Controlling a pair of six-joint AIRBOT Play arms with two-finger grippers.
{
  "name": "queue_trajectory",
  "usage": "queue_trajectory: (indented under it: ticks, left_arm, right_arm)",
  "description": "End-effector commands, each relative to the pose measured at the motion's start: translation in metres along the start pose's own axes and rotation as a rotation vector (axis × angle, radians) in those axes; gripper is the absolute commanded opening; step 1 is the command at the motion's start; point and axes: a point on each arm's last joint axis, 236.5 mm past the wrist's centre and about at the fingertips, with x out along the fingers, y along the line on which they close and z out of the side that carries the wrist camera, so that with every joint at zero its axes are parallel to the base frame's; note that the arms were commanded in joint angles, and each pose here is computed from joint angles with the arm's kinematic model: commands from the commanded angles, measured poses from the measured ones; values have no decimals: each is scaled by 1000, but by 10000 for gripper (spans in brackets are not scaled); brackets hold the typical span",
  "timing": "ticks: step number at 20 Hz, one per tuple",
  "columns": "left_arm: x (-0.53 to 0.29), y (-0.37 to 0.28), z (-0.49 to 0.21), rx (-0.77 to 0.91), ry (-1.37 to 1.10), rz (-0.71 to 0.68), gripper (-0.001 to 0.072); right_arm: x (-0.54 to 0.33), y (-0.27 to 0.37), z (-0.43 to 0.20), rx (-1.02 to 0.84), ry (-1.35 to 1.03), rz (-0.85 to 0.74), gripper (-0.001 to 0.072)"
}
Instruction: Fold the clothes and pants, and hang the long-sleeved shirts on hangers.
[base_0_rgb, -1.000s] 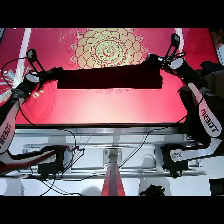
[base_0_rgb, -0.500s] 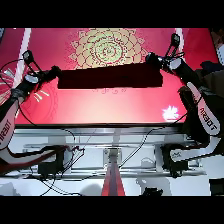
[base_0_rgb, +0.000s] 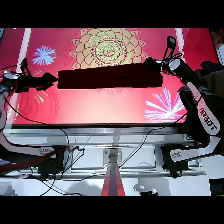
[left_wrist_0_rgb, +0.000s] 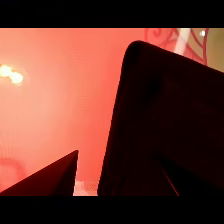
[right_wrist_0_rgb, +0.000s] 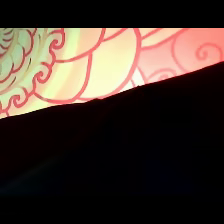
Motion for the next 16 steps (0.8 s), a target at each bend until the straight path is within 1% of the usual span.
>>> queue_trajectory:
  ticks: [1,2,3,4,5,6,7,9,10,11,13,14,15,16]
  left_arm:
    - [26,-16,-12,44,82,-67,517]
    - [36,-24,-14,53,95,-78,516]
    - [45,-30,-15,73,101,-78,486]
    - [51,-35,-12,94,88,-67,435]
    - [54,-41,-7,129,68,-58,313]
    - [55,-48,-3,183,58,-61,163]
    - [54,-56,3,214,49,-70,6]
    - [40,-75,17,262,23,-91,7]
    - [27,-83,23,314,17,-85,7]
    - [10,-90,26,383,16,-64,6]
    - [-32,-111,23,486,15,-46,7]
    - [-56,-126,17,521,19,-60,7]
    - [-81,-143,8,562,23,-81,8]
    - [-104,-159,-2,603,24,-95,8]
  right_arm:
    - [0,7,-24,-35,102,24,510]
    - [-1,14,-29,-81,122,37,509]
    - [-1,22,-32,-117,135,51,507]
    - [-1,31,-31,-137,132,62,497]
    - [-1,41,-28,-158,123,74,405]
    - [-1,54,-25,-184,108,85,347]
    - [-1,66,-22,-213,96,94,329]
    - [-2,96,-20,-258,75,131,291]
    - [-3,111,-20,-279,68,149,187]
    - [-4,126,-21,-300,59,168,138]
    - [-5,155,-24,-334,42,204,103]
    - [-5,169,-29,-345,48,223,39]
    - [-2,186,-36,-347,58,245,18]
    - [1,203,-44,-350,69,267,18]
